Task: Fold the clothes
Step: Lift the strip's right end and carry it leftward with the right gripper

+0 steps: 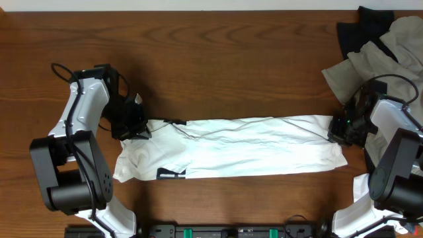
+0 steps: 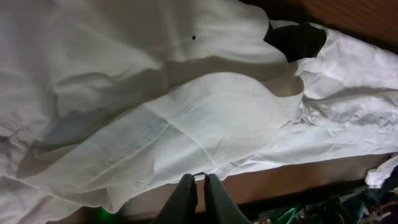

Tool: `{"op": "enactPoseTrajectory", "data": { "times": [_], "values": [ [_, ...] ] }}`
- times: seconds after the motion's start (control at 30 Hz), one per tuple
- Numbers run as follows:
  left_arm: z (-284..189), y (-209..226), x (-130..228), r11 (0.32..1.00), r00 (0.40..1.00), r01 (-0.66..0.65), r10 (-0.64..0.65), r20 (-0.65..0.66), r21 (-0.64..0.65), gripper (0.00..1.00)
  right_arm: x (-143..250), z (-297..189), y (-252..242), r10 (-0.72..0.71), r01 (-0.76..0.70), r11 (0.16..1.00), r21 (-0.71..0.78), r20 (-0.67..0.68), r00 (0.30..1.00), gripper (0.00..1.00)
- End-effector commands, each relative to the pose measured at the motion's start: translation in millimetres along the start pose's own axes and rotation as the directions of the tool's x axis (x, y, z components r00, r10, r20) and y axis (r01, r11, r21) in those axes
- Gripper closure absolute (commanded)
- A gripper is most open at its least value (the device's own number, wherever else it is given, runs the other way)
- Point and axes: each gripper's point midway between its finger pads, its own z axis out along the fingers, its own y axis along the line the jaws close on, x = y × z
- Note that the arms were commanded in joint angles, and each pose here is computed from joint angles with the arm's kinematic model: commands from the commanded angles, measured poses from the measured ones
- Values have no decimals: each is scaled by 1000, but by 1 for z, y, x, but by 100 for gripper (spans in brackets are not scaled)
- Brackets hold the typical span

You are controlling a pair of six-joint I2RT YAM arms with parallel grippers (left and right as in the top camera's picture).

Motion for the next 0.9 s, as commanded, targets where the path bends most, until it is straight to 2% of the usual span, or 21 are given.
{"op": "enactPoseTrajectory", "data": {
  "times": [0.0,0.27,0.43,0.63,0.87],
  "values": [
    [-3,-1,3,1000,1000,2,-2,8,8,91,41,48,-5,4,-3,1000,5,-181,983,99],
    [-3,-2,3,1000,1000,2,-2,8,9,91,30,30,-2,4,-4,1000,-1,-145,989,99],
    [-6,-3,0,1000,1000,-3,2,19,10,94,3,-24,0,18,-18,1000,-12,-17,1000,99],
    [-17,-9,-9,1000,997,-25,23,71,15,94,-19,-87,-20,92,-101,993,62,143,985,99],
    [-24,-12,-11,999,993,-41,39,110,18,94,-23,-126,-32,103,-127,984,121,184,978,99]
  ]
}}
